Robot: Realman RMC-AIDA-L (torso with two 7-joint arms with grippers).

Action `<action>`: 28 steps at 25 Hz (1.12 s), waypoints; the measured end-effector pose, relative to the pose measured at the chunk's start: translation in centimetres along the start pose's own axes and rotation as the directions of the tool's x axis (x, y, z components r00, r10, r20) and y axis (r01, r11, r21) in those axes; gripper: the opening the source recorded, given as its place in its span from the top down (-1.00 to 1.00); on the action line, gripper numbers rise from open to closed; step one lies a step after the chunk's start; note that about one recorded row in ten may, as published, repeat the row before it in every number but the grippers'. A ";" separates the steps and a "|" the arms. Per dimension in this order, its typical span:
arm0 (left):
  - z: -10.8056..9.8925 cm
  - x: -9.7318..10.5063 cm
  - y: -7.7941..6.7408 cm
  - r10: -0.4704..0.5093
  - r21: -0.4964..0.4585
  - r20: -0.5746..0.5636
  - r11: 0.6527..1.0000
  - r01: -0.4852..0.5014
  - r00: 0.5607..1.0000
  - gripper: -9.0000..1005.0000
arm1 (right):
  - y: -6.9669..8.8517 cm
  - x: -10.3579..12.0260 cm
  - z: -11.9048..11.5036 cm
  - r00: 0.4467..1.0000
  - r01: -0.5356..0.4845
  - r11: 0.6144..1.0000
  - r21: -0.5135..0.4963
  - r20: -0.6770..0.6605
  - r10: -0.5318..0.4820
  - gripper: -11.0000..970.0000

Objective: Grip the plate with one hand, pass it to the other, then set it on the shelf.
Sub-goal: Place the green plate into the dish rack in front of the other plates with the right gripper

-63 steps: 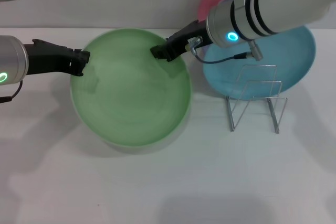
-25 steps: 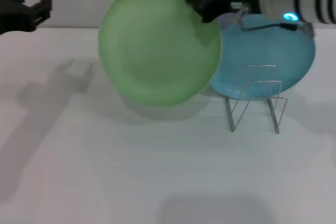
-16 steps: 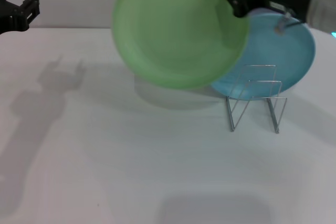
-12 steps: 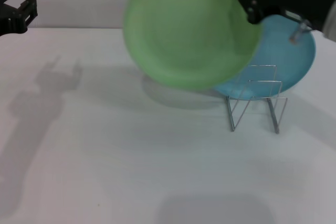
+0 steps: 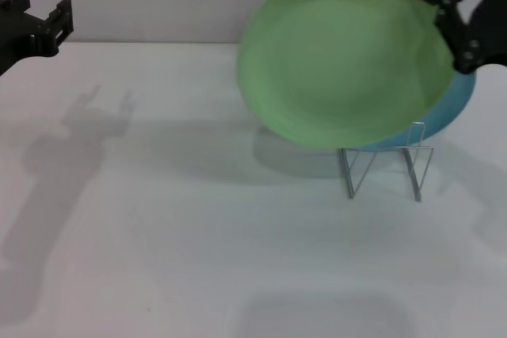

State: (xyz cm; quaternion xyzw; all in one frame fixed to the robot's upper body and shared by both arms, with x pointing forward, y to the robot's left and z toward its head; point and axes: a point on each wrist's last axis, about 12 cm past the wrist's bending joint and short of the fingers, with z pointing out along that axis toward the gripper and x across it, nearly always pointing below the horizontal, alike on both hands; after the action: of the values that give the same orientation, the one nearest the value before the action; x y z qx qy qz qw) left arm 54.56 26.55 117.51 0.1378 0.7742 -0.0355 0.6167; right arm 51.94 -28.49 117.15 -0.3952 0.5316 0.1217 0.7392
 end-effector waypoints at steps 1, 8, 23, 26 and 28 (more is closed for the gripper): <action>0.0 0.0 0.0 0.000 0.001 0.000 1.000 0.000 1.000 -0.07 | 0.0 0.0 0.0 1.000 0.000 1.000 0.000 0.000 0.000 0.89; 0.4 0.3 -0.6 0.000 0.023 -0.017 1.000 0.000 1.000 -0.07 | -0.3 1.1 -1.5 0.999 0.041 0.999 0.030 -0.014 -0.041 0.89; 1.0 0.9 -1.8 0.008 0.068 -0.042 0.998 -0.005 0.999 -0.07 | -2.0 1.5 -3.5 0.993 0.112 0.993 0.030 -0.034 -0.111 0.89; 1.0 1.0 -2.1 0.010 0.077 -0.046 0.997 -0.006 0.999 -0.07 | -2.3 1.6 -3.6 0.990 0.137 0.990 0.027 -0.039 -0.135 0.89; 1.0 1.1 -2.4 0.012 0.085 -0.048 0.996 -0.007 0.999 -0.07 | -2.5 1.6 -3.7 0.989 0.142 0.989 0.036 -0.039 -0.141 0.89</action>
State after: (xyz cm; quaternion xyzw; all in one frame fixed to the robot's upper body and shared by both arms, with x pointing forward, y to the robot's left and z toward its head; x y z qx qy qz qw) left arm 54.71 24.23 115.92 0.1682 0.7862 -0.0619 0.5914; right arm 51.57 -33.17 116.39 -0.4197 0.5179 0.0515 0.7436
